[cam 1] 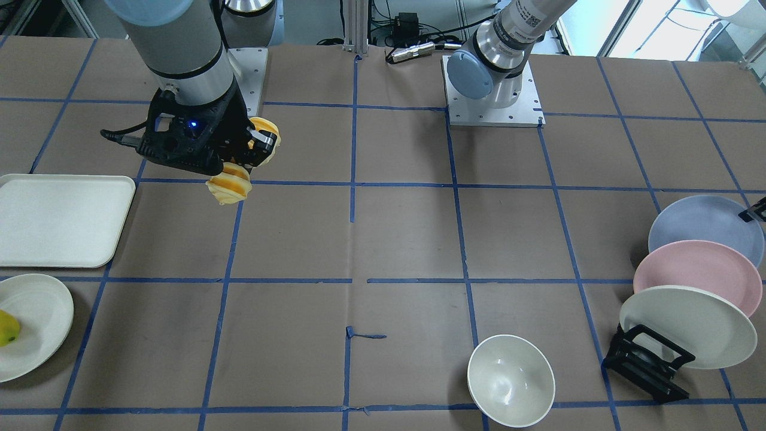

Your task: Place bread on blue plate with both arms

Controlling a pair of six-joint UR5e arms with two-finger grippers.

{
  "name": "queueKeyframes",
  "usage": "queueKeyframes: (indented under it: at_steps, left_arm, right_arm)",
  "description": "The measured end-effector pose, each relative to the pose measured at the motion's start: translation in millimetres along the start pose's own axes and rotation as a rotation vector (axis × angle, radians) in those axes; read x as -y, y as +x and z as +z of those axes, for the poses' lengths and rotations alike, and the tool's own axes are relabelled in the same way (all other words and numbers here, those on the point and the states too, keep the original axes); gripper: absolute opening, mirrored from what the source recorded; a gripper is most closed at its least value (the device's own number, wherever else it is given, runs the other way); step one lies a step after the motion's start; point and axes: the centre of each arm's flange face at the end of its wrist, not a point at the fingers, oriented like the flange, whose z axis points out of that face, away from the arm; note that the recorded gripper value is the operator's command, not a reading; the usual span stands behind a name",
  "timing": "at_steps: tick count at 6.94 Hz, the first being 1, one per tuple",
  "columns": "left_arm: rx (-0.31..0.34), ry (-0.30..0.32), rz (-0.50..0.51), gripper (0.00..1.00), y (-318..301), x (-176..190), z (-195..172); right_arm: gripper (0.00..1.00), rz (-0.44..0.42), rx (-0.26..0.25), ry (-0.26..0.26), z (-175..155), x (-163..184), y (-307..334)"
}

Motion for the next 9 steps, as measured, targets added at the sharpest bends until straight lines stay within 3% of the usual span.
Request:
queueKeyframes:
  at_steps: [2, 5, 7, 9]
  left_arm:
    - [0.023, -0.025, 0.006, 0.0, -7, -10, -32]
    - [0.107, -0.172, 0.019, 0.0, -17, -54, -93]
    - [0.055, -0.312, 0.021, 0.0, 0, -104, -119]
    - [-0.105, -0.395, -0.01, 0.0, 48, -142, -131]
  right_arm:
    - [0.0, -0.015, -0.016, -0.017, 0, 5, 1]
    - [0.0, -0.053, -0.021, -0.017, 0, 8, 5]
    - [0.0, -0.064, -0.016, -0.019, -1, 12, 12]
    - [0.0, -0.073, -0.007, -0.024, 0, 13, 13]
